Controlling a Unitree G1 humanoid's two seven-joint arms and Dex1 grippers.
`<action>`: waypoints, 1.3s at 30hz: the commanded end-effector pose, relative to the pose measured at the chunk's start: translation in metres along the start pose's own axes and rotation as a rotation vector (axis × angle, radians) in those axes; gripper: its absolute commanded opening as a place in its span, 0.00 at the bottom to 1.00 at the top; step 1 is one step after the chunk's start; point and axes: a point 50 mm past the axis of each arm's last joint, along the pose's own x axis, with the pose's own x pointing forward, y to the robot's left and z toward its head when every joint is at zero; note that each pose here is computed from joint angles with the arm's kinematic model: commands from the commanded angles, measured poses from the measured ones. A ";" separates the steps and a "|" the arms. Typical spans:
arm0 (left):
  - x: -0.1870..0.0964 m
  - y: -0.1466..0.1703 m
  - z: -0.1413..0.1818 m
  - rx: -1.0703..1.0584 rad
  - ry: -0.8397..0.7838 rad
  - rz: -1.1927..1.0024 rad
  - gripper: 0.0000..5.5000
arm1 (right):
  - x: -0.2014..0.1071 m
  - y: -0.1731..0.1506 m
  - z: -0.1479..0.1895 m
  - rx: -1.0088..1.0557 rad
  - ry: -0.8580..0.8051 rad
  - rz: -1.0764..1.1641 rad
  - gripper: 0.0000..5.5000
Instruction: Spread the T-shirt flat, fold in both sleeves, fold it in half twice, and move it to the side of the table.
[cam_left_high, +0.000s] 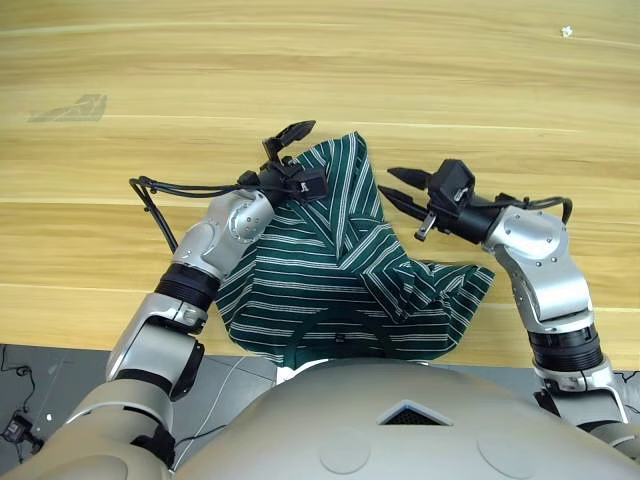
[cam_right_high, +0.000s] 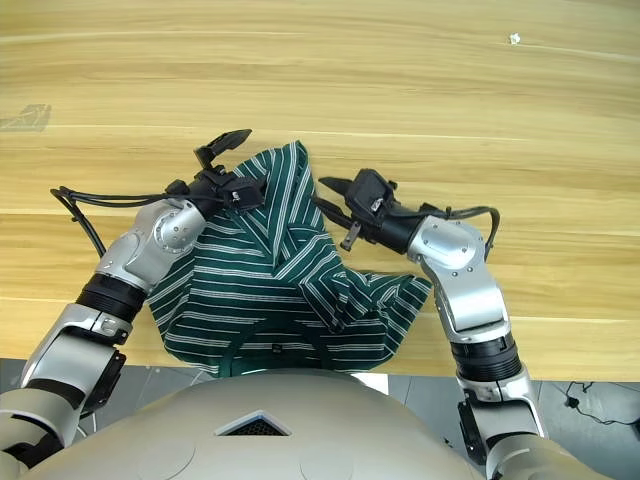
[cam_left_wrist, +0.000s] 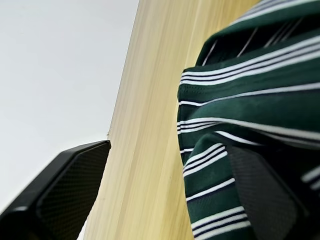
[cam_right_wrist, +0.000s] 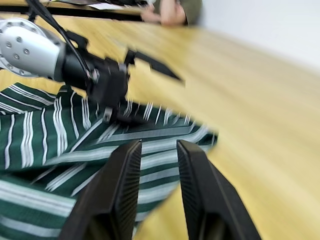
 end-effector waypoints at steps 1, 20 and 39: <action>-0.005 -0.019 -0.006 0.000 0.045 -0.087 0.78 | -0.007 0.006 -0.007 0.172 0.050 -0.041 0.23; -0.006 -0.023 -0.006 -0.004 0.052 -0.084 0.78 | -0.016 0.031 -0.025 0.403 0.175 -0.029 0.23; -0.004 -0.023 -0.008 0.004 0.058 -0.086 0.78 | -0.011 0.030 -0.040 0.429 0.233 -0.034 0.05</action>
